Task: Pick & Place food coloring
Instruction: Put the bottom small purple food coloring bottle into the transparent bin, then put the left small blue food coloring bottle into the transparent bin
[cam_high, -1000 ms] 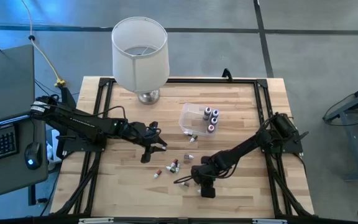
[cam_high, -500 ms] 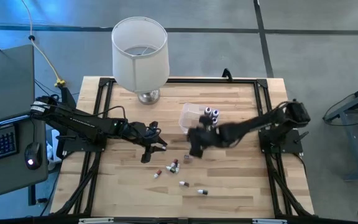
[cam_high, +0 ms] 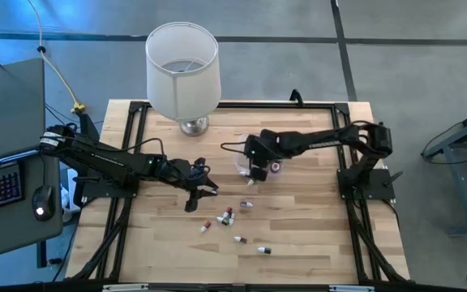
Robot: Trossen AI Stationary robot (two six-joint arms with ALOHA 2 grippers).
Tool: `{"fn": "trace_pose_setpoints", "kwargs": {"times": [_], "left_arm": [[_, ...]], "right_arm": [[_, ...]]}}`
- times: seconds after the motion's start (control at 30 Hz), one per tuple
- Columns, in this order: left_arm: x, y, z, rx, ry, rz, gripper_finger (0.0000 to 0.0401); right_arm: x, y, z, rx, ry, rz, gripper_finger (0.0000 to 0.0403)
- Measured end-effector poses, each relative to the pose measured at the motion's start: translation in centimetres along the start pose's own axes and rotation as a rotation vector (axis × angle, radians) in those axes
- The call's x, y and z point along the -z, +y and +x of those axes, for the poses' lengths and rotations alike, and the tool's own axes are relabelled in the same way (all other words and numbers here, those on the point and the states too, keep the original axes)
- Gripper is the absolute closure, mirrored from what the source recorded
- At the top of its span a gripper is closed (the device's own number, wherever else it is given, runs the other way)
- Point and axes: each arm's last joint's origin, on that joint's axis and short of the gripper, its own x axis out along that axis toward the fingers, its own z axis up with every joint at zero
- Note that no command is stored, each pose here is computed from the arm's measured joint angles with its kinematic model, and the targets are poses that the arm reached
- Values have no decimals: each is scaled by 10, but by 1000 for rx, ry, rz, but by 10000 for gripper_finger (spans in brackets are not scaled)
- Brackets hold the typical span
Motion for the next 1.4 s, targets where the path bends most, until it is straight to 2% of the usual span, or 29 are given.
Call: {"fn": "trace_pose_setpoints", "kwargs": {"times": [0.17, 0.33, 0.43, 0.6, 0.73, 1.0, 1.23, 1.4], "left_arm": [[0, 0, 0, -5, 0, -3, 279], [1, 0, 0, -7, 13, -10, 279], [6, 1, 0, -19, 62, -84, 279], [18, 4, -2, -110, 171, -284, 279], [29, 7, 10, -193, 225, -402, 279], [45, 9, 40, -235, 250, -572, 279], [47, 10, 58, -282, 280, -567, 279], [47, 11, 61, -336, 323, -549, 279]], "right_arm": [[1, -5, 2, -21, 15, -23, 317], [1, -5, 2, -19, 17, -46, 285], [1, -5, 1, -18, 17, -30, 267], [0, -4, -5, -30, 0, -27, 249], [-3, -1, -24, -37, -55, -32, 248], [-3, 10, -83, -81, -225, -60, 263], [5, 24, -128, -144, -350, -80, 263], [10, 36, -143, -188, -384, -83, 263]]}}
